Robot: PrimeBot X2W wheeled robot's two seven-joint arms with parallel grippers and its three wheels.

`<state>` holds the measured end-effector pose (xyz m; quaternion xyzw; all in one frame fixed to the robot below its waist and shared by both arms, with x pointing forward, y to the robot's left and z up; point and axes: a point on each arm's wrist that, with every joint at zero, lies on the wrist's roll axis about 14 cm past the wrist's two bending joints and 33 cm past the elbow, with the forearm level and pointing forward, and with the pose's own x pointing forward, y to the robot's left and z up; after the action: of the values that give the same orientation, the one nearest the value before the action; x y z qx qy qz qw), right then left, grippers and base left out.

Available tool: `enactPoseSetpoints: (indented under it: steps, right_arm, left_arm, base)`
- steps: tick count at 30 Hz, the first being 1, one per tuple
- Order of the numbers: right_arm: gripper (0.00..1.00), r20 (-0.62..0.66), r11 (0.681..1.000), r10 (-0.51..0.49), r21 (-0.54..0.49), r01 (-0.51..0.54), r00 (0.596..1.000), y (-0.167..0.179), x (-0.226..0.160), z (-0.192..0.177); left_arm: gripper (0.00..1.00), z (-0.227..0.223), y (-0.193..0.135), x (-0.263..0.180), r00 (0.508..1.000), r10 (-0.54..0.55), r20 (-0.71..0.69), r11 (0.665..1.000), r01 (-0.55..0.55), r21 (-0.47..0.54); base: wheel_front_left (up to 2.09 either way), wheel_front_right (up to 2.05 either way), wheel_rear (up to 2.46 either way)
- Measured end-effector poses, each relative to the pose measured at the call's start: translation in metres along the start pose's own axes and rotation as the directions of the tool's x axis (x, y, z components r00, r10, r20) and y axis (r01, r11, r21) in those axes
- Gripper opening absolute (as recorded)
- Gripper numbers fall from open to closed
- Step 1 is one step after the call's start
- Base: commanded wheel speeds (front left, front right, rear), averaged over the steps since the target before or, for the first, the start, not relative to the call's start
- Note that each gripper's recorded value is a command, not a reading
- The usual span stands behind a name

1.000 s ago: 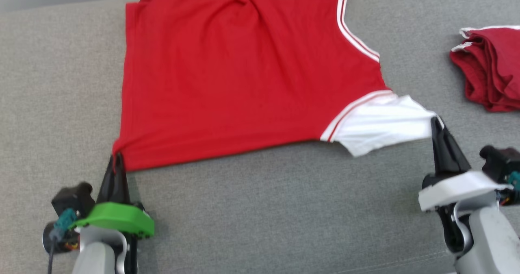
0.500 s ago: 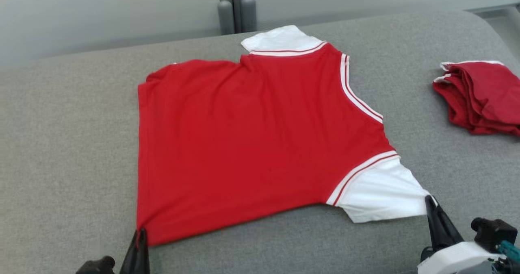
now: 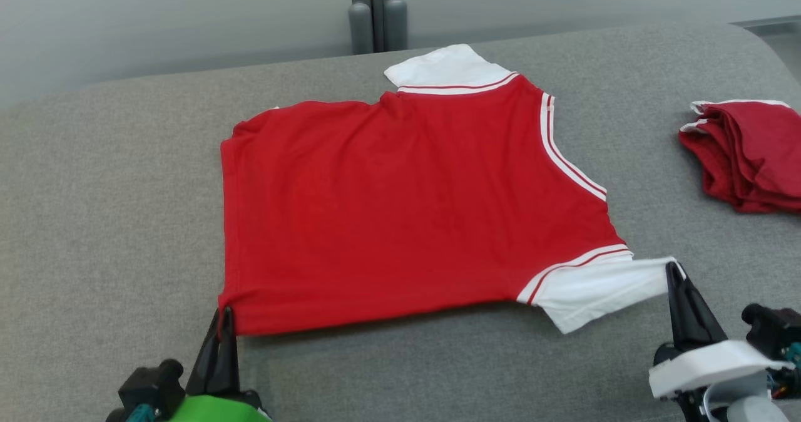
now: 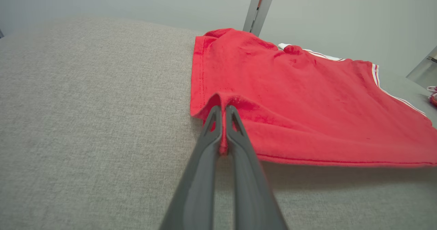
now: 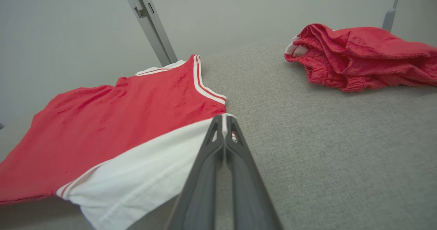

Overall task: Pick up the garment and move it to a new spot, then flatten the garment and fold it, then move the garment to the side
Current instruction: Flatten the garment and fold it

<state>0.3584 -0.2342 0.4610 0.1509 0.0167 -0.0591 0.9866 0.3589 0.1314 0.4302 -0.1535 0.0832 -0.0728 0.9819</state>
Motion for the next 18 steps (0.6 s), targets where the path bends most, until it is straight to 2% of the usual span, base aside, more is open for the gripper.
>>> enactPoseSetpoints:
  steps: [5, 10, 18]
  right_arm:
    - [0.0, 0.081, 0.998, 0.064, -0.014, -0.063, 0.995, 0.021, 0.04, 0.027]
    - [0.0, 0.119, 0.985, 0.153, -0.095, -0.142, 0.981, 0.046, 0.082, 0.046]
    - [0.0, 0.098, 0.97, 0.197, -0.165, -0.179, 0.976, 0.06, 0.132, 0.043]
  left_arm:
    - [0.0, 0.021, -0.006, 0.029, 0.998, -0.028, 0.06, 1.0, 0.027, 0.016]
    - [0.0, 0.032, -0.006, 0.057, 0.996, -0.04, 0.084, 0.999, 0.038, 0.027]
    - [0.0, 0.02, -0.005, 0.087, 0.998, -0.053, 0.045, 0.998, 0.051, 0.047]
  base:
    - [0.0, 0.0, 0.0]
    - [0.0, 0.0, 0.0]
    - [0.0, 0.0, 0.0]
